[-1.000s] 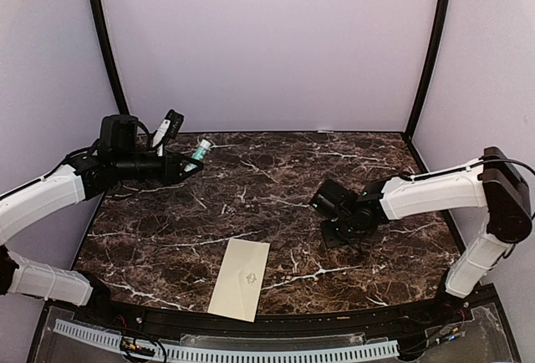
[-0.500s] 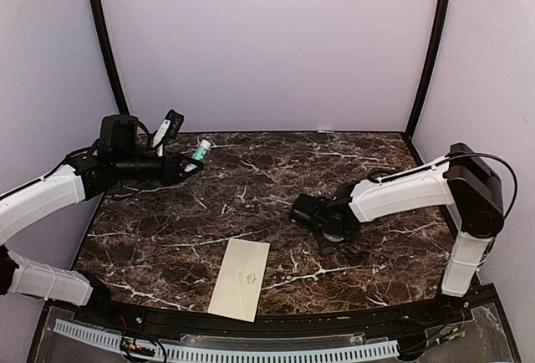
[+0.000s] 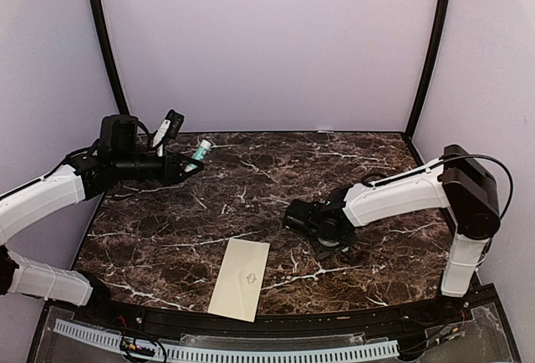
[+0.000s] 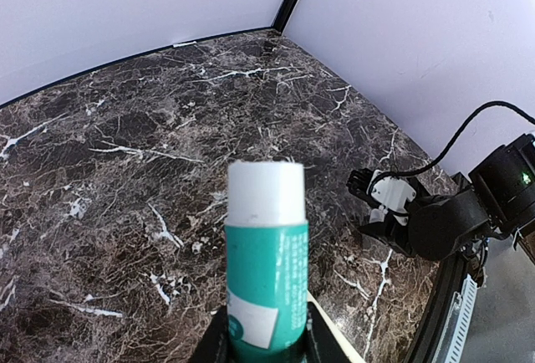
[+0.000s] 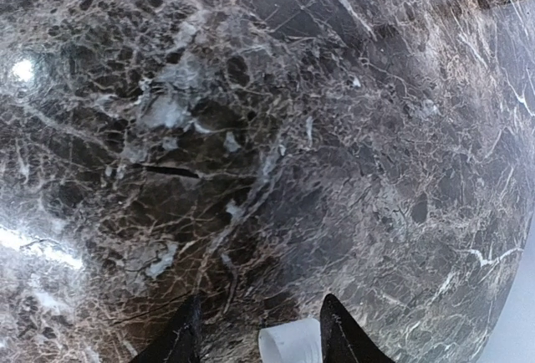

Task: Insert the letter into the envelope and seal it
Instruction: Adjust the solid glue cap at the center of the board.

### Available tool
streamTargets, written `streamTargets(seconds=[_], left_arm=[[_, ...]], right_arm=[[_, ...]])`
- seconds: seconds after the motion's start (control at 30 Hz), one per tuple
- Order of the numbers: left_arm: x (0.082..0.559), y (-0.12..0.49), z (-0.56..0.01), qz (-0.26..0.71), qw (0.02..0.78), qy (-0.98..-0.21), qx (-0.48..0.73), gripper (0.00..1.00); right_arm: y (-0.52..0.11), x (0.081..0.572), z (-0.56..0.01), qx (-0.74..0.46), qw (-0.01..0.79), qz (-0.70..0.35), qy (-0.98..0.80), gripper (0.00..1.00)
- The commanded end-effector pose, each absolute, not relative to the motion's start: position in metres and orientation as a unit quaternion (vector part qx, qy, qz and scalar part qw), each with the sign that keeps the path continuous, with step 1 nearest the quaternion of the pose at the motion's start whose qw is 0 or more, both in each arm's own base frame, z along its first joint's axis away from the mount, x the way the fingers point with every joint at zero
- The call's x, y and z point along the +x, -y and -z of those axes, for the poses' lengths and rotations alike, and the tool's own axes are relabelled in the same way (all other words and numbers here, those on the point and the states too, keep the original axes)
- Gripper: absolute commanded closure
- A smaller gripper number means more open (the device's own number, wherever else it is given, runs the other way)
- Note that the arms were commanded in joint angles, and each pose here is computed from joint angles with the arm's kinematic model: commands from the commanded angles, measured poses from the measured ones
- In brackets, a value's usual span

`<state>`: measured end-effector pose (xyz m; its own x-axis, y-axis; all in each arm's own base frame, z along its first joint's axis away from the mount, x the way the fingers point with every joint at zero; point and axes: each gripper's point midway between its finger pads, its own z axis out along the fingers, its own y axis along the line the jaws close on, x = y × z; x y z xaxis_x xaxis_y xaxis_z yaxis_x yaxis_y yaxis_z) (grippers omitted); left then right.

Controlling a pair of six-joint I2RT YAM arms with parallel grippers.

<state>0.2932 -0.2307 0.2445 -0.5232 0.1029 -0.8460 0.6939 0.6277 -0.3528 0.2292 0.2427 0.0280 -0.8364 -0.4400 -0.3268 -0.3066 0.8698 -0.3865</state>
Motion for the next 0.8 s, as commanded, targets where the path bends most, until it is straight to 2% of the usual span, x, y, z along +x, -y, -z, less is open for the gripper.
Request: streamTargets(seconds=[0.0,0.2,0.33,0.43,0.6,0.77], left_arm=[[0.29,0.231,-0.247,0.357,0.425,-0.792,0.255,1.0],[0.289,0.231,-0.246,0.358,0.423,-0.792,0.255,1.0],[0.289,0.232,-0.246,0.359,0.423,-0.792,0.255,1.0],[0.289,0.232,-0.247,0.36,0.422,-0.792,0.256,1.0],[0.287,0.234,-0.246,0.361,0.42,-0.792,0.258,1.0],[0.286,0.236,-0.245,0.36,0.42,-0.791,0.262,1.0]], right_arm=[[-0.256,0.226,-0.034,-0.195,0.209,0.136,-0.948,0.54],[-0.255,0.22,-0.044,-0.165,0.213,0.103,-0.957,0.48],[-0.245,0.21,-0.056,-0.108,0.21,0.074,-0.969,0.4],[-0.236,0.196,-0.054,-0.067,0.191,0.04,-0.979,0.38],[-0.221,0.185,-0.057,-0.001,0.177,-0.013,-0.984,0.39],[-0.223,0.184,-0.06,0.088,0.169,-0.121,-0.974,0.42]])
